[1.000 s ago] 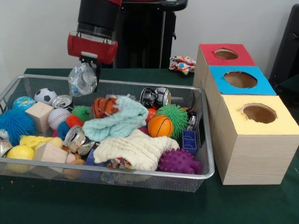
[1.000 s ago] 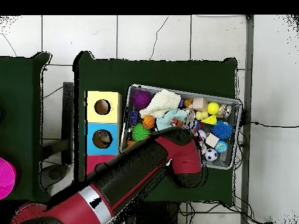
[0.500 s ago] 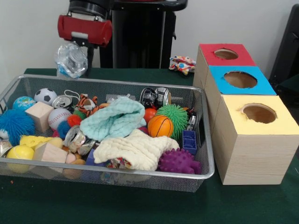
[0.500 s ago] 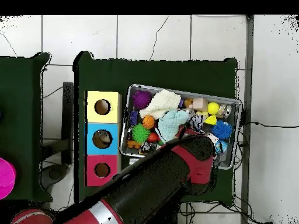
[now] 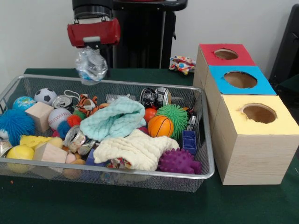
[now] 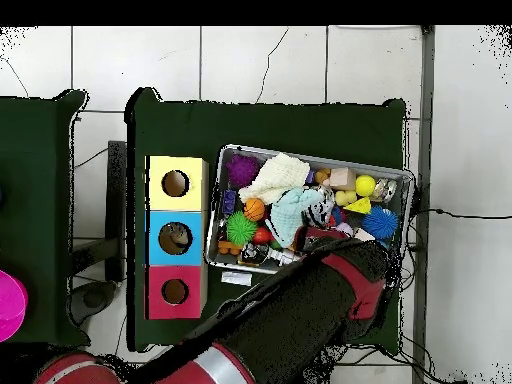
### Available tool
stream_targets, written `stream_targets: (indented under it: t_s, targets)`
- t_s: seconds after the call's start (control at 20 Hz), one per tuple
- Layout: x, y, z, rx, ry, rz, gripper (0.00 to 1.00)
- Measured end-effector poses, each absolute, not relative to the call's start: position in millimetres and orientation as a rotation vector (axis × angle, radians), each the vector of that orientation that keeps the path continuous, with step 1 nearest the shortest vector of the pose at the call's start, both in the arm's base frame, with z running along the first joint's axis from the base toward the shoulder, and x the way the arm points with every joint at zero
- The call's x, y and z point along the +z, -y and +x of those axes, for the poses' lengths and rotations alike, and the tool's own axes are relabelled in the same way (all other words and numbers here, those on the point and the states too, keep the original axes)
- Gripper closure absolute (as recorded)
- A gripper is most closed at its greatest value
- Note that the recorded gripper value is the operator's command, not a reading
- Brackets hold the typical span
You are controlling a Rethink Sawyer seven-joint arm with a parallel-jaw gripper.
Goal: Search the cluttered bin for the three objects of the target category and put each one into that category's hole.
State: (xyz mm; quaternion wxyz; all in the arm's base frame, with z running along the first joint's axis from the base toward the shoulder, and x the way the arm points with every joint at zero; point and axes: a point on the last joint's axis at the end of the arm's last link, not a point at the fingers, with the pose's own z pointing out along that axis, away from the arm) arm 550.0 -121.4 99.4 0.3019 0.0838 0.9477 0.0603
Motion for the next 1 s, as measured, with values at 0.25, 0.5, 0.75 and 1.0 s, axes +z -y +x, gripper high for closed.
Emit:
stream_targets:
  t_s: [0.25,0.5,0.75,1.0]
  targets:
    - [95,103,549,0.285,-2.531,0.166,1.0]
    - [93,83,548,0.386,-2.53,0.134,1.0]
    - [99,62,545,0.461,-2.516,0.12,1.0]
    - [105,45,540,0.514,-2.518,0.085,1.0]
